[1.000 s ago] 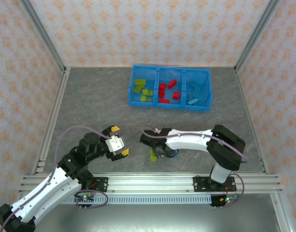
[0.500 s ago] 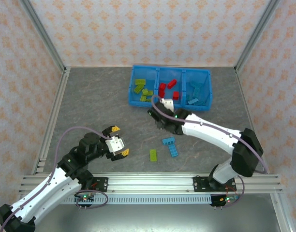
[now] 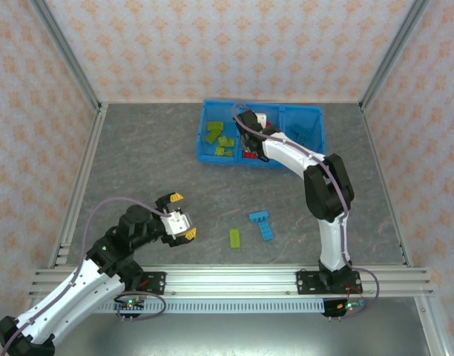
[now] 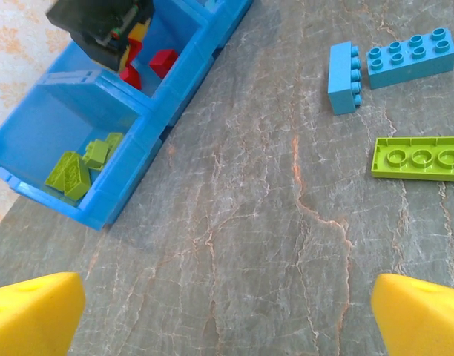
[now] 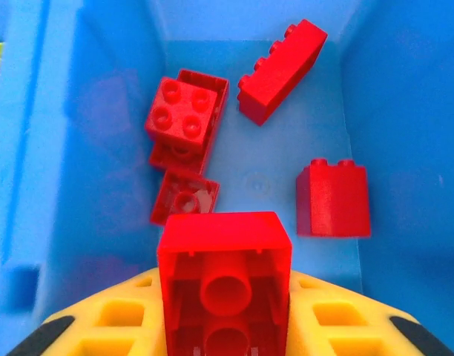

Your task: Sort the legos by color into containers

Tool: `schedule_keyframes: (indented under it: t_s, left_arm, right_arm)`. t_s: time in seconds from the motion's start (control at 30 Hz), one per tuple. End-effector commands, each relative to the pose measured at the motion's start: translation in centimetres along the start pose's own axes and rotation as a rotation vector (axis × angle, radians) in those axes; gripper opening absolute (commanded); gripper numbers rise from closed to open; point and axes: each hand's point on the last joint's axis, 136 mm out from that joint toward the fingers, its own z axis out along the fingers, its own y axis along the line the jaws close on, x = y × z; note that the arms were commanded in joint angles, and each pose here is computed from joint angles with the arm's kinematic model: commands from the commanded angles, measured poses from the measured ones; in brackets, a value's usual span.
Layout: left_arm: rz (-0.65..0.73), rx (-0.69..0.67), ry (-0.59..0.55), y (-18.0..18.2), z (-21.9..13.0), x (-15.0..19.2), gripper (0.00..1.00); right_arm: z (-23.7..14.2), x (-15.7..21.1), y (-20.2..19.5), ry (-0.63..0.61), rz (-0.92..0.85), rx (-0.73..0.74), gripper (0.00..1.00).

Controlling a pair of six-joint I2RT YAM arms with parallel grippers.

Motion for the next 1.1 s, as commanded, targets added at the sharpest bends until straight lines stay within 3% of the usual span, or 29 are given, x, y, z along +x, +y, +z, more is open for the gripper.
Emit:
schedule_keyframes:
  t_s: [0.0,0.1,0.23,0.47,0.6,0.77,1.07]
  left_arm:
    - [0.016,-0.027,0.023,0.2,0.0,0.8,1.00]
    - [0.017,-0.023,0.019,0.1,0.1,0.8,1.00]
    - [0.019,-0.014,0.022,-0.1,0.2,0.9,1.00]
    - [0.020,-0.011,0.034,-0.2,0.3,1.2,1.00]
    - [0.016,-0.005,0.034,-0.4,0.4,1.3,1.00]
    - [0.008,0.024,0.025,-0.9,0.7,1.3,1.00]
    - [-0.006,0.073,0.019,-1.6,1.1,1.1,1.00]
  right_arm:
    - [-0.6,-2.3,1.0,-0.043,0.023,-0.028,0.40]
    - [-1.1,-2.7,0.6,-0.047,0.047,-0.031,0.47]
    - [-2.9,-2.8,-0.1,-0.065,0.057,-0.043,0.48]
    - [-9.4,-1.5,-2.6,-0.064,0.081,-0.115,0.48]
    - [-13.2,2.9,-3.5,0.010,0.046,-0.184,0.55]
    - [-15.7,10.3,-4.6,0.153,-0.042,-0.166,0.64]
    - [-13.8,21.3,-4.0,0.423,-0.157,-0.182,0.92]
